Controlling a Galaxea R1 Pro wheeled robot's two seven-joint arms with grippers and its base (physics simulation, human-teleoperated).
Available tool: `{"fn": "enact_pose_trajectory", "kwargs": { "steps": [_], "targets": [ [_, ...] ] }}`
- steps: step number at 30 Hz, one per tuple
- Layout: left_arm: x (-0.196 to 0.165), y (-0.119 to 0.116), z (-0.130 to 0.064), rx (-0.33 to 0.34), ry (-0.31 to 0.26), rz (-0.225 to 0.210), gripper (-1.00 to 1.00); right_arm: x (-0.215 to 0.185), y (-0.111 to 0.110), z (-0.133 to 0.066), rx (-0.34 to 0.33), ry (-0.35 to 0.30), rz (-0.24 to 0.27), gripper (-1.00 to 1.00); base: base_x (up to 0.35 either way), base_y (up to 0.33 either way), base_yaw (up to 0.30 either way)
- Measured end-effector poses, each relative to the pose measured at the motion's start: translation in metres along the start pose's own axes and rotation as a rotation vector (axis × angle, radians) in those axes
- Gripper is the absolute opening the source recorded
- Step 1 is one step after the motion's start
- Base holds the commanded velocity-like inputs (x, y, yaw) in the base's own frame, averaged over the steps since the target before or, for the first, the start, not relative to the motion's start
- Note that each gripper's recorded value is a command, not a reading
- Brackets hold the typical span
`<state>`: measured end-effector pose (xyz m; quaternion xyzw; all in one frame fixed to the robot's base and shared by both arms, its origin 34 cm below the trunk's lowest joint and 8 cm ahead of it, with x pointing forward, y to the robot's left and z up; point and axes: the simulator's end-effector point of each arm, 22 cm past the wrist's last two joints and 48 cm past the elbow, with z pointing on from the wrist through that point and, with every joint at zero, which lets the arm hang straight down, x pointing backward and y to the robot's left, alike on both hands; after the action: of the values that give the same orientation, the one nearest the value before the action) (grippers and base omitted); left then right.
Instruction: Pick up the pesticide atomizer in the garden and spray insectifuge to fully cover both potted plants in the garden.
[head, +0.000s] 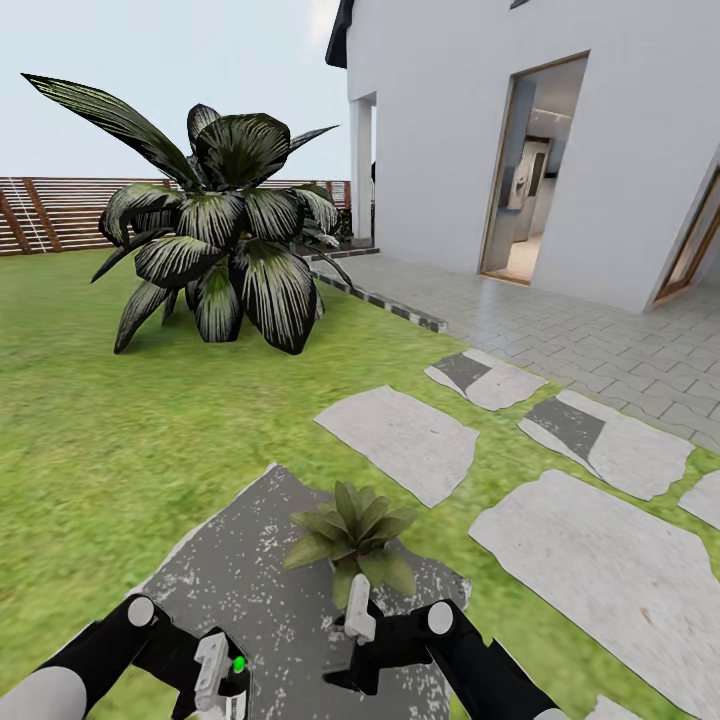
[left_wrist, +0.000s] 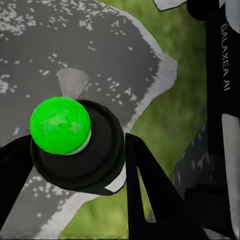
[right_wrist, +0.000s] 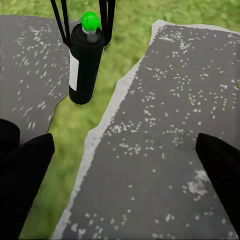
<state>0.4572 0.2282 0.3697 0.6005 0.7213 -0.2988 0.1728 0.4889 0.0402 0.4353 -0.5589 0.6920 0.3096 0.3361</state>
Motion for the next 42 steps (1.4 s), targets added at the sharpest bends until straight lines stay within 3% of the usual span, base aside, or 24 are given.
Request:
{"fn": "enact_pose_trajectory", "kwargs": {
  "steps": [5, 7, 9, 10, 15, 18, 20, 23, 31, 33, 36, 38, 42],
  "targets": [
    [0.011, 0.003, -0.009, -0.024, -0.001, -0.034, -1.00, 0.002, -0.001, -0.001, 0.004, 0.002, 0.003, 1.00, 0.000, 0.000, 0.000],
    [0.009, 0.010, -0.014, -0.055, -0.028, -0.060, -1.00, 0.012, -0.006, -0.007, 0.018, 0.018, 0.005, 1.00, 0.000, 0.000, 0.000],
    [0.006, 0.020, -0.023, -0.102, -0.072, -0.097, -1.00, 0.025, -0.020, -0.011, 0.078, 0.039, 0.015, 1.00, 0.000, 0.000, 0.000],
    [0.001, 0.034, -0.034, -0.166, -0.133, -0.144, -1.00, 0.055, -0.050, -0.015, 0.241, 0.079, 0.050, 1.00, 0.000, 0.000, 0.000],
    [-0.003, 0.049, -0.047, -0.234, -0.193, -0.191, -1.00, 0.093, -0.090, -0.031, 0.521, 0.078, 0.072, 1.00, 0.000, 0.000, 0.000],
    [-0.002, 0.064, -0.057, -0.303, -0.225, -0.240, -1.00, 0.101, -0.122, -0.062, 0.771, 0.006, 0.088, 1.00, 0.000, 0.000, 0.000],
    [0.001, 0.066, -0.059, -0.314, -0.226, -0.275, -1.00, 0.103, -0.130, -0.072, 0.830, -0.015, 0.106, 1.00, 0.000, 0.000, 0.000],
    [0.003, 0.068, -0.060, -0.317, -0.220, -0.322, -1.00, 0.103, -0.135, -0.079, 0.870, -0.035, 0.134, 1.00, 0.000, 0.000, 0.000],
    [-0.001, 0.069, -0.058, -0.316, -0.226, -0.343, -1.00, 0.115, -0.142, -0.095, 0.901, -0.026, 0.145, 1.00, 0.000, 0.000, 0.000],
    [-0.001, 0.070, -0.057, -0.311, -0.222, -0.375, -1.00, 0.130, -0.154, -0.117, 0.960, -0.029, 0.206, 1.00, 0.000, 0.000, 0.000],
    [0.001, 0.071, -0.056, -0.300, -0.208, -0.462, -1.00, 0.159, -0.173, -0.159, 1.069, -0.038, 0.326, 1.00, 0.000, 0.000, 0.000],
    [-0.001, 0.072, -0.054, -0.290, -0.201, -0.506, -1.00, 0.172, -0.178, -0.177, 1.106, -0.032, 0.354, 1.00, 0.000, 0.000, 0.000],
    [-0.005, 0.070, -0.047, -0.269, -0.193, -0.549, -1.00, 0.190, -0.176, -0.193, 1.128, -0.013, 0.364, 1.00, 0.000, 0.000, 0.000]
  ]
}}
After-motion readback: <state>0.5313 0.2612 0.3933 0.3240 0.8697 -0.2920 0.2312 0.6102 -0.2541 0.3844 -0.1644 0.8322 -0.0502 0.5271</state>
